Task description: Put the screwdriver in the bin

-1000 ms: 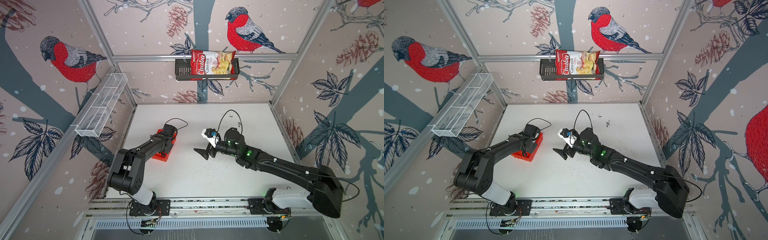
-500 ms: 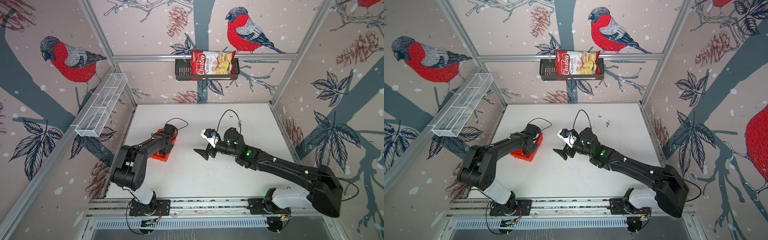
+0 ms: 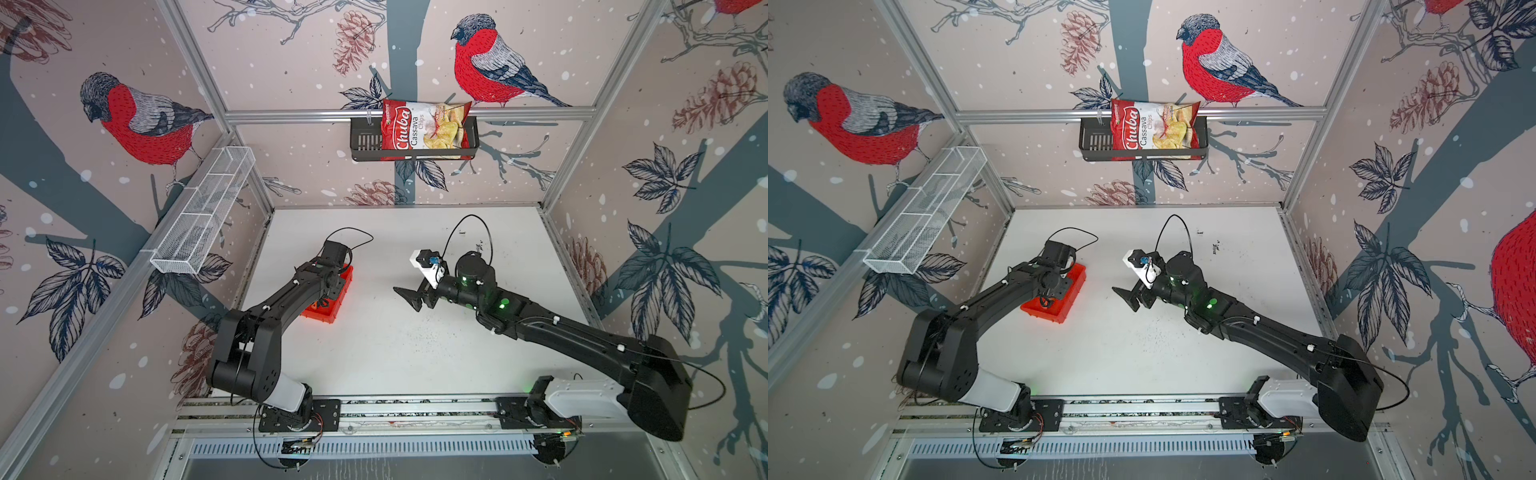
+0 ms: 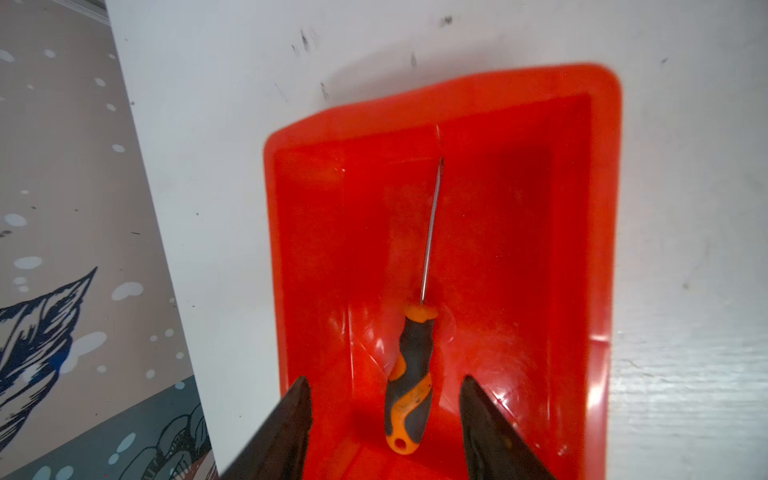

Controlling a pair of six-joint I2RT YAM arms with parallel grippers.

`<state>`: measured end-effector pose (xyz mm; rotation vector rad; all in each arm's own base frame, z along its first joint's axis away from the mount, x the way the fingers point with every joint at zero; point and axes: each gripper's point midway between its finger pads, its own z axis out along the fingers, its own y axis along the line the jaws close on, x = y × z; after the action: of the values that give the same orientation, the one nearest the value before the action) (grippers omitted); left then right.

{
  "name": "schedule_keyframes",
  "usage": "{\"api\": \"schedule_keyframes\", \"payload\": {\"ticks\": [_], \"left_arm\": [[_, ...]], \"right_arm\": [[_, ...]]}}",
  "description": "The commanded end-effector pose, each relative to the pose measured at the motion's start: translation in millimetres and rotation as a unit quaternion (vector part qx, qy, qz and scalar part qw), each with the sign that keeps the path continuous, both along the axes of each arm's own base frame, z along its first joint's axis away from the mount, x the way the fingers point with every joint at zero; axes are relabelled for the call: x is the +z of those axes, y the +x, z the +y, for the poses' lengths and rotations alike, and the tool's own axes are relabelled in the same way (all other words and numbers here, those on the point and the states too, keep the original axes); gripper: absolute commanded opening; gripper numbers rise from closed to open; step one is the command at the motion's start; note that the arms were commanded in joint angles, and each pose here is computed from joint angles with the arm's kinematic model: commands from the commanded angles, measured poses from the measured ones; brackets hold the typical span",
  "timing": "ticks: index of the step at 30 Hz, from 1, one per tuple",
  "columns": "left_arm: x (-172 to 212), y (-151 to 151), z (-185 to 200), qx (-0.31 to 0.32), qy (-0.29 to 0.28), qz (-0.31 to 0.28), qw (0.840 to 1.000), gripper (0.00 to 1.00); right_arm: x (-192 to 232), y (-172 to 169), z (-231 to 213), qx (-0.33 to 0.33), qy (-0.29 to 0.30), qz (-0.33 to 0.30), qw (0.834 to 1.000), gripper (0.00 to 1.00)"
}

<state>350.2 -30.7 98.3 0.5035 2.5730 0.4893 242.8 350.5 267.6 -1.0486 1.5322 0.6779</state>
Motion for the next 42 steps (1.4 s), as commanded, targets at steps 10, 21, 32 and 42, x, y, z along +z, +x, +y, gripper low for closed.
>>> {"api": "schedule_keyframes", "payload": {"ticks": [10,21,32,42], "left_arm": [[101,34,-27,0.007,-0.137,-0.216,0.967,0.89],[139,33,-30,0.005,-0.209,-0.379,0.902,0.96],[132,22,-10,0.028,-0.194,-0.458,0.867,0.97],[86,18,12,0.057,-0.147,-0.451,0.879,0.97]], "right_arm": [[20,40,-51,-0.114,0.071,0.006,0.991,1.0],[16,91,-149,-0.285,0.099,-0.016,0.953,1.0],[-31,118,-273,-0.475,0.113,-0.033,0.872,1.0],[-98,112,-335,-0.552,0.073,-0.025,0.83,0.99]]}}
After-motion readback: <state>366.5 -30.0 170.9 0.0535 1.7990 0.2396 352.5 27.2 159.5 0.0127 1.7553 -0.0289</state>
